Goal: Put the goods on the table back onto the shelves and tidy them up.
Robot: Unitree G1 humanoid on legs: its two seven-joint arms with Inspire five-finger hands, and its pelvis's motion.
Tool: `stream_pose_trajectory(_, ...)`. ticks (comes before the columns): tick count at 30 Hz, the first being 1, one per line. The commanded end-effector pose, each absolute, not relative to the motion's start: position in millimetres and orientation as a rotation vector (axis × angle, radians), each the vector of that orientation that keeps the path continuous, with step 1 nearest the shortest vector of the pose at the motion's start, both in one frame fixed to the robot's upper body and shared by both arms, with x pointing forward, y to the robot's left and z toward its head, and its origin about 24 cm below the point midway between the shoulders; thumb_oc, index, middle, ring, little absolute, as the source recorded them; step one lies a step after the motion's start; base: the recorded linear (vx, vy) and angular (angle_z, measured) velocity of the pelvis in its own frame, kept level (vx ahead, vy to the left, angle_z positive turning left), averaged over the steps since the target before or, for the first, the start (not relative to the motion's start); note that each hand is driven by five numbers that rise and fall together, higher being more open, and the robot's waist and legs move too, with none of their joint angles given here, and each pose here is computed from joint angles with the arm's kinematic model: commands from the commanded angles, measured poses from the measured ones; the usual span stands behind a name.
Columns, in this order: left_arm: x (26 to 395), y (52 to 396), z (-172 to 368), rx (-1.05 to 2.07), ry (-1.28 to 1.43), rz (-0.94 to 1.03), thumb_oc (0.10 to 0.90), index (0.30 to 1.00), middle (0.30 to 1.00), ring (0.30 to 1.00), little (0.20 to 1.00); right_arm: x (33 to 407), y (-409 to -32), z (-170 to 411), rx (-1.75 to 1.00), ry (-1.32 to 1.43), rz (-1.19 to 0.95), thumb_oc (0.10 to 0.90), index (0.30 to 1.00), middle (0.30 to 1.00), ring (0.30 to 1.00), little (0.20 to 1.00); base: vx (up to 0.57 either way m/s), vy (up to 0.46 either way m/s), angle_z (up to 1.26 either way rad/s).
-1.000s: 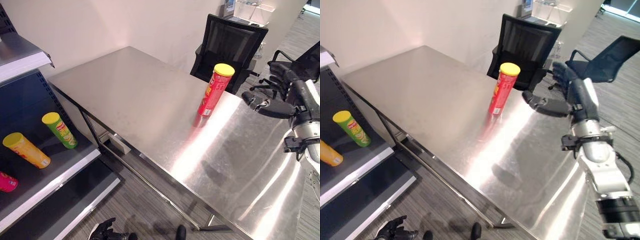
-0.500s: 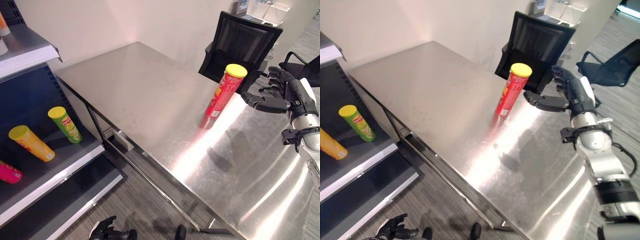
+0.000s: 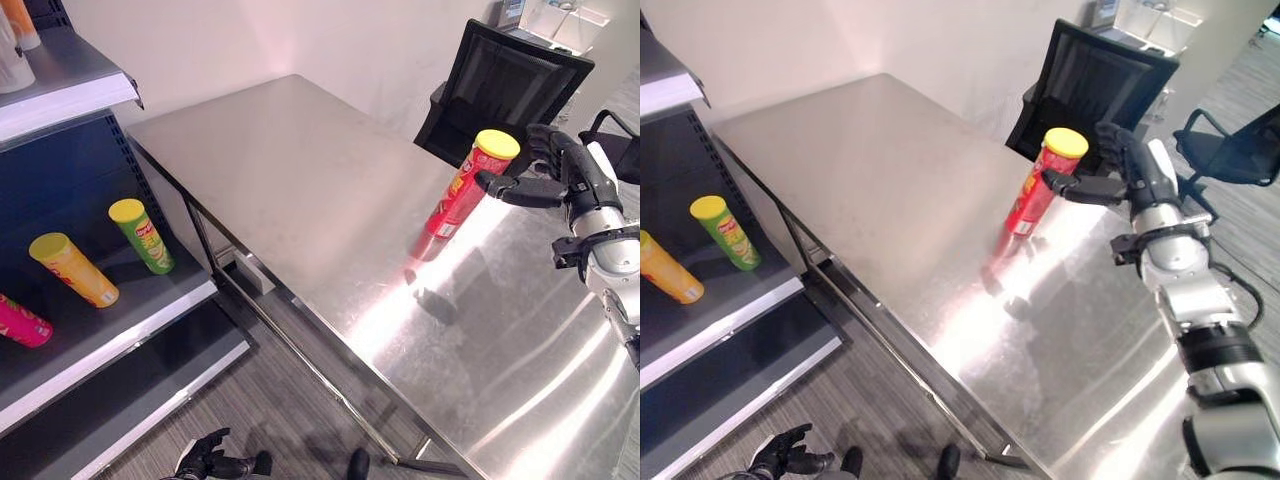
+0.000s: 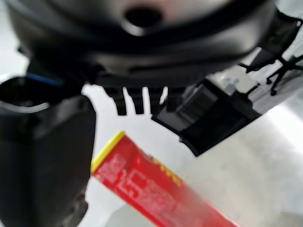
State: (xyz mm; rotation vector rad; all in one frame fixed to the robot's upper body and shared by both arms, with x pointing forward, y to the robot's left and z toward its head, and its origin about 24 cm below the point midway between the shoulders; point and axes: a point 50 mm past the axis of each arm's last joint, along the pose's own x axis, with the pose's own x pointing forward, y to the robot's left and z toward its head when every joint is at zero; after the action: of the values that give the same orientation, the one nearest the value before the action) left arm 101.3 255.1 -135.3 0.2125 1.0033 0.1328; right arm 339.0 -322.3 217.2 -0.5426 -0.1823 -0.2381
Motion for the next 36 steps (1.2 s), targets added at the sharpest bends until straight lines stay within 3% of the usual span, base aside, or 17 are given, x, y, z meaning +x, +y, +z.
stream_pose_trajectory(1, 104, 266, -131, 0.316, 0.999, 0.086, 0.800, 0.900, 0.900, 0.900, 0.900, 336, -321, 296, -0.516, -0.441, -0.320, 0.800, 0.900, 0.900, 0.900, 0.900, 0.01, -0.023, 0.06)
stream_pose_trajectory(29, 108, 264, -131, 0.310, 0.987, 0.097, 0.800, 0.900, 0.900, 0.900, 0.900, 348, -325, 297, -0.626, -0.352, -0.360, 0.800, 0.900, 0.900, 0.900, 0.900, 0.01, -0.011, 0.05)
stream_pose_trajectory(30, 109, 263, -131, 0.312, 0.982, 0.095, 0.800, 0.900, 0.900, 0.900, 0.900, 349, -325, 296, -0.614, -0.348, -0.364, 0.681, 0.721, 0.721, 0.721, 0.721, 0.00, 0.000, 0.00)
stream_pose_trajectory(31, 110, 264, -130, 0.313, 0.978, 0.100, 0.800, 0.900, 0.900, 0.900, 0.900, 351, -324, 295, -0.607, -0.345, -0.364, 0.400, 0.300, 0.300, 0.300, 0.300, 0.00, 0.000, 0.00)
stream_pose_trajectory(36, 109, 264, -131, 0.307, 0.983, 0.107, 0.800, 0.900, 0.900, 0.900, 0.900, 353, -321, 294, -0.610, -0.341, -0.352, 0.400, 0.300, 0.300, 0.300, 0.300, 0.00, 0.000, 0.00)
